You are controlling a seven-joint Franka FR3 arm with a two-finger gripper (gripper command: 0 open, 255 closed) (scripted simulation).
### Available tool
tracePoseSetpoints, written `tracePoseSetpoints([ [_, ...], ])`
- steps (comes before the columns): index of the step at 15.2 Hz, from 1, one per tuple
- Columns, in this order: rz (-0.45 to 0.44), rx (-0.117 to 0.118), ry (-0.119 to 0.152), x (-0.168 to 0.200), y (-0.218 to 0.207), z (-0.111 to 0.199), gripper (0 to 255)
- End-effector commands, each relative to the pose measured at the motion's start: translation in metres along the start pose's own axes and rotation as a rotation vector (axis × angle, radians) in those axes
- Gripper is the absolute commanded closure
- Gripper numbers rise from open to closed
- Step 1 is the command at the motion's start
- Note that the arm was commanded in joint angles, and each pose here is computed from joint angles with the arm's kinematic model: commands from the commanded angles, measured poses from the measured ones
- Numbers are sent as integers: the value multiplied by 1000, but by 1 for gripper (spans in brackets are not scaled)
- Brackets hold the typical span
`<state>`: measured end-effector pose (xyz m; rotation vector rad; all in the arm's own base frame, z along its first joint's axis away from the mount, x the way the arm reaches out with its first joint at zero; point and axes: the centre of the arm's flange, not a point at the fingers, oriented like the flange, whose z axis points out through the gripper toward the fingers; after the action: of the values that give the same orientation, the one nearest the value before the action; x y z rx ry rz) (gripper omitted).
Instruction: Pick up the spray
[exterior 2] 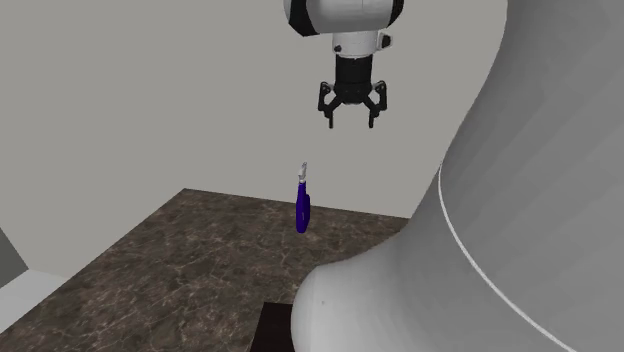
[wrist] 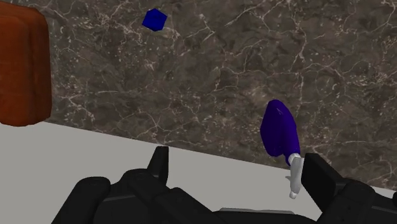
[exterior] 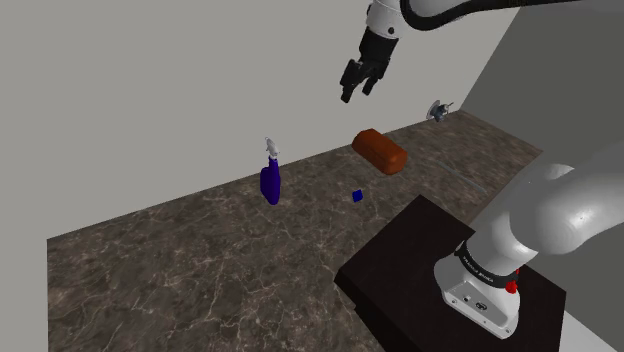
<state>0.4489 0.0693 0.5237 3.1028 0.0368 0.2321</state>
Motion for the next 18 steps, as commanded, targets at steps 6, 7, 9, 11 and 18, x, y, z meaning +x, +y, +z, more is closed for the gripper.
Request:
tracePoseSetpoints([
  [6, 15, 9, -38, 46, -48, 67, 0],
  [7, 17, 10, -43, 53, -55, 76, 0],
  [9, 21, 12, -54, 66, -69, 96, 0],
  [11, 25, 15, -65, 79, -82, 115, 0],
  [18, 39, 23, -103, 123, -130, 184, 0],
])
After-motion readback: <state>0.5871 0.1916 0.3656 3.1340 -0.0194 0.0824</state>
